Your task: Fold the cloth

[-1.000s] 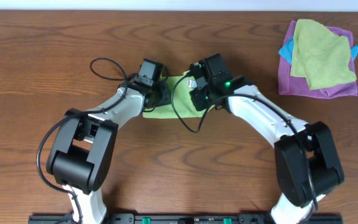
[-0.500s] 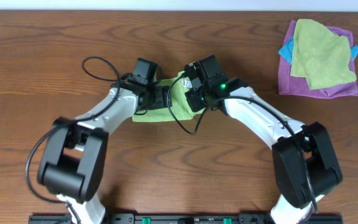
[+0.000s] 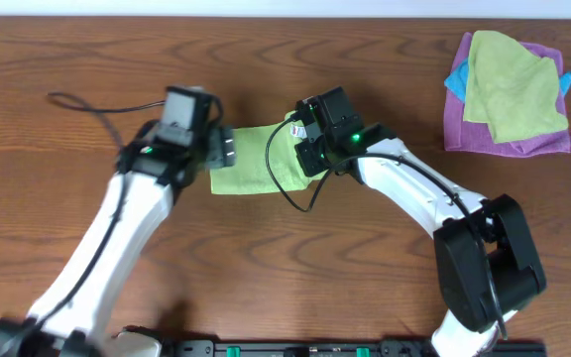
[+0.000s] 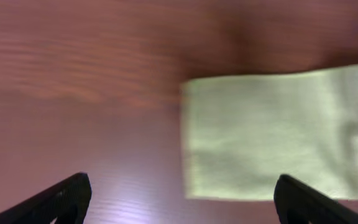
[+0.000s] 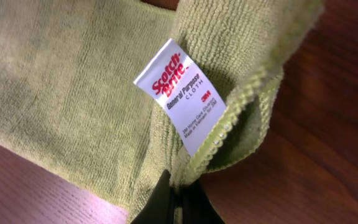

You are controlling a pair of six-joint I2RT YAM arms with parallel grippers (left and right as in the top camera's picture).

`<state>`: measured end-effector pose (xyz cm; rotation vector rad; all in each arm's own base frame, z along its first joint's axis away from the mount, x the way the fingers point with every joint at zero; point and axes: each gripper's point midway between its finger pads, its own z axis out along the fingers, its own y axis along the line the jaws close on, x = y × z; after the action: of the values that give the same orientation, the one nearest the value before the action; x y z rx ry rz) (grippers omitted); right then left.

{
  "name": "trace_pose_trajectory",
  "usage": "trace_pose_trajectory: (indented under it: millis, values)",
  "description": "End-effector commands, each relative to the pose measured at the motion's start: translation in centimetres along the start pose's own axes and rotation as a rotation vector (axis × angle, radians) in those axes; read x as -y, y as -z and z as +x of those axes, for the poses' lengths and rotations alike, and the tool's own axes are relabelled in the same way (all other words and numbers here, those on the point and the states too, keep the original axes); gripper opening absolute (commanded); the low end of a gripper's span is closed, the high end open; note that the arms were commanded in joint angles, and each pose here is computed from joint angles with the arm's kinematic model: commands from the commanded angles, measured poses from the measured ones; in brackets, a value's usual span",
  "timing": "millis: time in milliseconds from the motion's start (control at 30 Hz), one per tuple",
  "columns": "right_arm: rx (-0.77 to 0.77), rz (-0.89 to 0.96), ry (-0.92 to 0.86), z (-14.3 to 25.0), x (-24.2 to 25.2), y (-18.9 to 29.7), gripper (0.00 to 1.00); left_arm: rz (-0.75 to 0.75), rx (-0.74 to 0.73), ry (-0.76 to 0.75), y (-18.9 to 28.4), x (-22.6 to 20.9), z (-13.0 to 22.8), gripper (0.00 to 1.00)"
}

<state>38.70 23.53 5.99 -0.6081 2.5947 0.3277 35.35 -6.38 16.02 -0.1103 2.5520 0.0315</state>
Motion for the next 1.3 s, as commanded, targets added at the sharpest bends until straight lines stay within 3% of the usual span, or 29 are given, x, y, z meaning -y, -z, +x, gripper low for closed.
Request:
trace_pose_trajectory:
  millis: [0,267,500,833,1267]
  values:
    - [0.036,0.032,0.001,-0.8,-1.2,0.9,0.01,-0.164,0.028,-0.066,2.8,-4.8,0.1,0.95]
    - [0.107,0.157,-0.061,-1.7,-3.0,1.0,0.01,-0.223,-0.064,-0.045,5.9,-8.0,3.4,0.95]
    - [0.178,0.120,-0.140,-3.2,-4.9,1.3,0.01,-0.239,-0.131,-0.062,6.3,-8.4,5.1,0.95]
    - [0.244,0.061,-0.238,-4.5,-7.0,1.5,0.01,-0.223,-0.137,-0.061,6.2,-8.2,5.2,0.95]
    - [0.280,0.015,-0.211,-4.9,-9.8,1.8,0.02,-0.208,-0.136,-0.059,6.1,-7.9,5.2,0.95]
